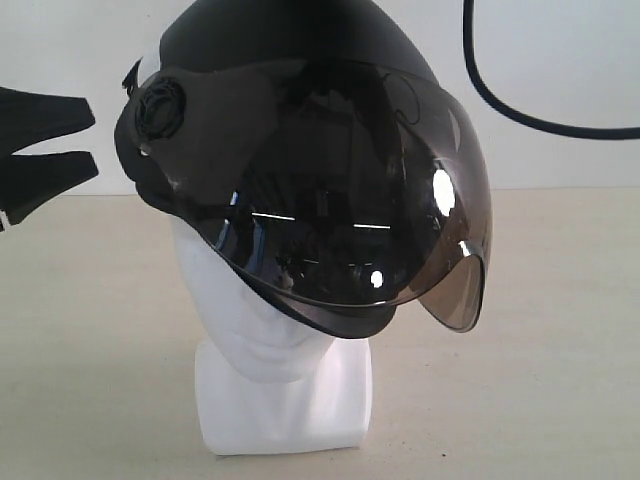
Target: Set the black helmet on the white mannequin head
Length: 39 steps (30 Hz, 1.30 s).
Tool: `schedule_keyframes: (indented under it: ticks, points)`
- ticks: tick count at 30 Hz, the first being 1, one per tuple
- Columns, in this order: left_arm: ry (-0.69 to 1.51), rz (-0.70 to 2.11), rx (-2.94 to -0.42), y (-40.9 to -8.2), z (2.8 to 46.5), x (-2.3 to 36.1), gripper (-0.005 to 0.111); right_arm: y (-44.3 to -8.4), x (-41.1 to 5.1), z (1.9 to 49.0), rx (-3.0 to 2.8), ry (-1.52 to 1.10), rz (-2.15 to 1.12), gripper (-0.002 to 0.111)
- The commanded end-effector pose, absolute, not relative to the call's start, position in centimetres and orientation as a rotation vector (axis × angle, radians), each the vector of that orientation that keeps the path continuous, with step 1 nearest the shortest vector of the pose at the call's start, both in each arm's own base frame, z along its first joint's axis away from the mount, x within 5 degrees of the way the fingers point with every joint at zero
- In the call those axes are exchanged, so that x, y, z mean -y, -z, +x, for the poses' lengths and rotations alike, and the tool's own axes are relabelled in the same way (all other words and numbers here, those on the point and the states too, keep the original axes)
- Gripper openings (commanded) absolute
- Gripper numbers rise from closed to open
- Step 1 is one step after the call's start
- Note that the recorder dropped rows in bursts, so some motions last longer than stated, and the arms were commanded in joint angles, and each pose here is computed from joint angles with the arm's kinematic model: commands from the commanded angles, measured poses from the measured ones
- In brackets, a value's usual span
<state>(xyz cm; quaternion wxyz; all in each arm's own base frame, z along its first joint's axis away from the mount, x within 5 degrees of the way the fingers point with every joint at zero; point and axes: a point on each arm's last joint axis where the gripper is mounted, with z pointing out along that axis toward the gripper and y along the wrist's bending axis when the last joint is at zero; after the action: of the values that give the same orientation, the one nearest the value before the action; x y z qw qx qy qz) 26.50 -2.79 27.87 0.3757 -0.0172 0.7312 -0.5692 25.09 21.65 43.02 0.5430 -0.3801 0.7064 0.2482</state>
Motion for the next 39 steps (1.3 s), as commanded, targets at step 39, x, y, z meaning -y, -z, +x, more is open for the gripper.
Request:
schedule_keyframes:
  ticks: [39]
  points:
    - [0.227, 1.025, -1.517, -34.7, 23.0, 8.4, 0.061, -40.3, -22.1, 24.9, -1.807, -0.588, -1.055, 0.000]
